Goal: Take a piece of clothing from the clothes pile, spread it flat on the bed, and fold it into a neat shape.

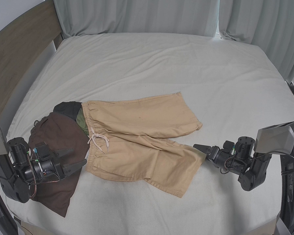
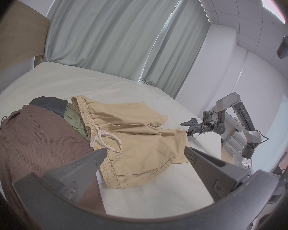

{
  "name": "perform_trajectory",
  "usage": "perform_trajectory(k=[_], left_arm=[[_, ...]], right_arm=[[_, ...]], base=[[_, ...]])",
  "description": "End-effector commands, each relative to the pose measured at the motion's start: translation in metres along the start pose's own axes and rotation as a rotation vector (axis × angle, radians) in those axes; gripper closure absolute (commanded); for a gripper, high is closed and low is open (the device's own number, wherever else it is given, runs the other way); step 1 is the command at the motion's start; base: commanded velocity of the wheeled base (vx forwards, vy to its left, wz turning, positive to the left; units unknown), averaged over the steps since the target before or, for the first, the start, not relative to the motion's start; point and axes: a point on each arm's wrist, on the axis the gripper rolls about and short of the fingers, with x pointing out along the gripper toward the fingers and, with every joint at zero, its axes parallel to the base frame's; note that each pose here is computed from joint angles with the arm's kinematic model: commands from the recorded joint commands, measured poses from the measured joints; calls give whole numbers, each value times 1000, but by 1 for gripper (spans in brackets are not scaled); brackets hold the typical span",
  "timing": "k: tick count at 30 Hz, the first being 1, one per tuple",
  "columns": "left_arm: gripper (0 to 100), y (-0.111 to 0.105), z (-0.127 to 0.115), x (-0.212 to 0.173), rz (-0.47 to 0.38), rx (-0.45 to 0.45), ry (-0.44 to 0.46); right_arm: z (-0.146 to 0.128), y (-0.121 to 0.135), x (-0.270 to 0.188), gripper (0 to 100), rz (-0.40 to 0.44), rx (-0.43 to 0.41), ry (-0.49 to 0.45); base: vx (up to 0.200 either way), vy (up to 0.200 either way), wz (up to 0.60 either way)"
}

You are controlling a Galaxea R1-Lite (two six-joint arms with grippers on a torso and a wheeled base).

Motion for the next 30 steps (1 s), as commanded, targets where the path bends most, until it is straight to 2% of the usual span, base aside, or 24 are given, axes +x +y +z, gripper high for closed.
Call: perform_trajectory(k=[1,3,4,13,19,30], left_arm=[[0,-1,-1,1,-3,-2,3],[0,-1,-1,1,-3,-2,3],[0,-1,-1,1,-3,-2,3],[0,-1,-1,0,-3,-6,6],[0,-2,-2,0,-2,-5,6],[0,-2,-1,1,-5,-4,6]], right_arm=[[0,-2,5,0,-7,-1,-14],[-1,-6,9,0,-18,-2,-27],[-2,-7,9,100,-21,0,-26],[3,-8,13,100,-16,-7,-45],[21,-5,20,100,-10,-36,-142],[34,-3,29,100,19,-63,-194]], base=[[0,0,0],[0,0,0],[0,0,0],[0,0,0],[0,0,0],[0,0,0]])
